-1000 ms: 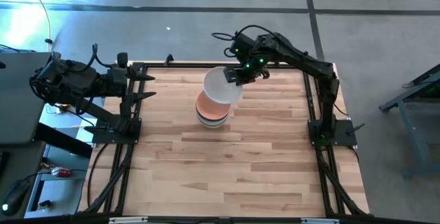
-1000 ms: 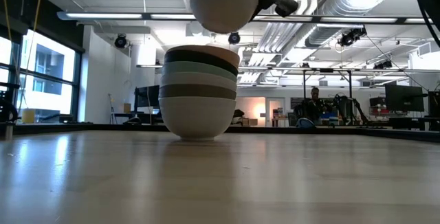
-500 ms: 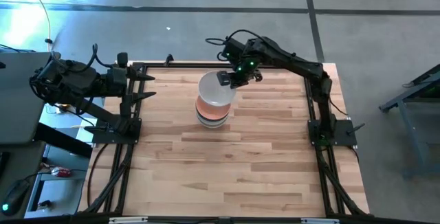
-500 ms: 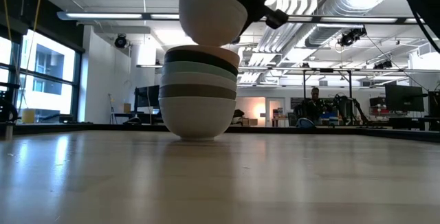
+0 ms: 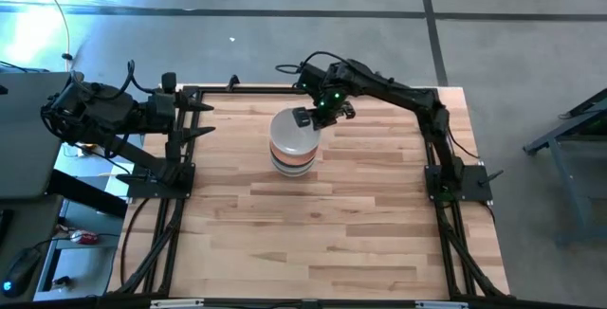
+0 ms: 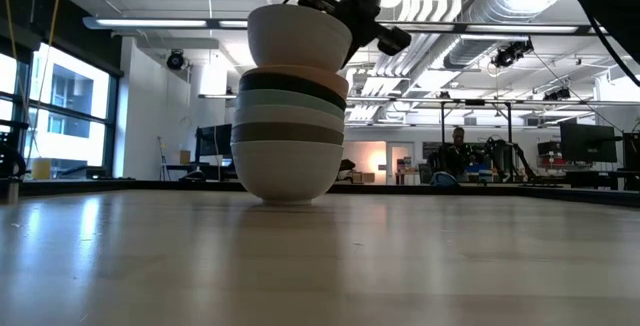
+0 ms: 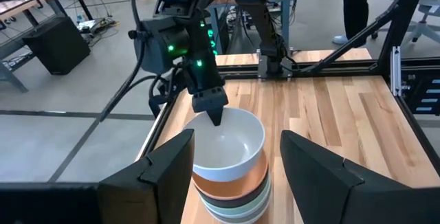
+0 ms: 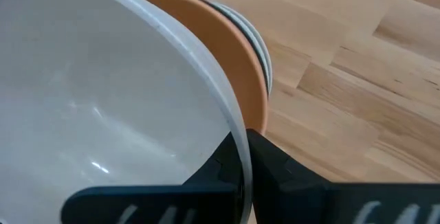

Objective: Nest bowls inside each other
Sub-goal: Stack the white bowl on the light orange bowl

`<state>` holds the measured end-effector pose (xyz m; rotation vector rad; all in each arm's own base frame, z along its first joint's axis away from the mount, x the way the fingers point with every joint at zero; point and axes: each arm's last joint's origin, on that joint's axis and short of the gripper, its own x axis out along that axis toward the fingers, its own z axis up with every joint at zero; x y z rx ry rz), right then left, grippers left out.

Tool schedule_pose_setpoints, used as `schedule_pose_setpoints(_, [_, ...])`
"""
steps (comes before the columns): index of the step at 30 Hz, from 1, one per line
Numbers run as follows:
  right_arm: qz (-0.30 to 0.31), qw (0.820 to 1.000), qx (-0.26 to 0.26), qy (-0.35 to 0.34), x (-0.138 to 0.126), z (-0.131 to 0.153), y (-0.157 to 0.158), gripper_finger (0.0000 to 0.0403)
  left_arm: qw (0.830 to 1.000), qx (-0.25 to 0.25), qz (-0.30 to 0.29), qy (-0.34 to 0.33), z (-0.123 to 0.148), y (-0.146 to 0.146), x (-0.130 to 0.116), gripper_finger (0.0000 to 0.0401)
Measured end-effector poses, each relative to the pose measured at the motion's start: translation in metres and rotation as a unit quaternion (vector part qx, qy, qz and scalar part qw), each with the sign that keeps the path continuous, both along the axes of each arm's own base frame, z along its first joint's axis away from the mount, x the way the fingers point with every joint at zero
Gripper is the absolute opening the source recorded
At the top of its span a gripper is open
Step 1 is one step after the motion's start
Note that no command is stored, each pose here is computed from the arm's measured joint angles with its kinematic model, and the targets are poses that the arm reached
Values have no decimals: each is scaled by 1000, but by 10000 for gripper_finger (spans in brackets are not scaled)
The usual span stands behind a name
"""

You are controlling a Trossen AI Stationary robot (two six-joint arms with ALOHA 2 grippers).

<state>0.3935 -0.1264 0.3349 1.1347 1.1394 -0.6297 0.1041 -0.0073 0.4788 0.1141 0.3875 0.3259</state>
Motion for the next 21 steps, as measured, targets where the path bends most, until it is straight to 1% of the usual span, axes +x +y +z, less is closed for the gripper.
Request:
schedule_pose_setpoints(11, [-3,1000,-4,3,1,-2,0,0,1000,-1,-4,1,0,0,0,207])
schedule_pose_setpoints(21, [6,999,11,46,11,-26,0,0,1000,-4,-3,3,-1,0,0,207])
